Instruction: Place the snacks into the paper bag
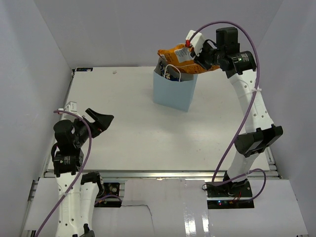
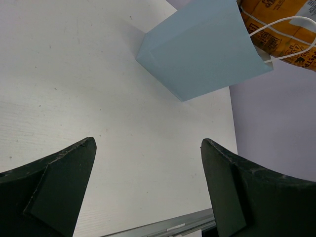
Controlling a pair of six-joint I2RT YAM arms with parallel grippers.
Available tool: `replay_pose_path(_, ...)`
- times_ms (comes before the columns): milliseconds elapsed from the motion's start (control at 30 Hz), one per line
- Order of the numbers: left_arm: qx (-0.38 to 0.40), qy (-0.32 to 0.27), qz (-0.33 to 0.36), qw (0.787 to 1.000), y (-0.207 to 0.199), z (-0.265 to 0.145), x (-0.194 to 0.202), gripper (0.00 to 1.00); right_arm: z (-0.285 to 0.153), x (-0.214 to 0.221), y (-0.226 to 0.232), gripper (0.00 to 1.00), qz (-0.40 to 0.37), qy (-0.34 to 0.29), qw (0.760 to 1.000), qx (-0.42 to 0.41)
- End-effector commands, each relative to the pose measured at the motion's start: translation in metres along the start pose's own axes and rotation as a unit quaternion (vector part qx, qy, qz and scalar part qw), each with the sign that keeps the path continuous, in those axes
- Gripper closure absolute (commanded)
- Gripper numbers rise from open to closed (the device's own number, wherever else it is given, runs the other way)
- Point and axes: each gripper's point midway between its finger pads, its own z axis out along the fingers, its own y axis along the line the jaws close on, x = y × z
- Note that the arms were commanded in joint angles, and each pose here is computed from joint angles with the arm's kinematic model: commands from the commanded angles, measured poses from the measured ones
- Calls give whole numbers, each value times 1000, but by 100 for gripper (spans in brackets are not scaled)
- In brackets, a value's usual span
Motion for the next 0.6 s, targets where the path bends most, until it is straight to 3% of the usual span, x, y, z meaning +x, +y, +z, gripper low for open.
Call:
replay_pose_path(0, 8, 2, 6, 1000, 0, 3, 1, 2, -6, -11, -16, 92, -56, 24, 997, 47)
replay_pose_path(200, 7, 6, 4, 1000, 3, 5, 4, 2, 4, -3, -13, 92, -89, 76, 991, 66)
replay_pose_path(567, 6, 10, 1, 1000, 5, 7, 6, 2, -6, -1, -12, 92, -116, 113, 984, 78)
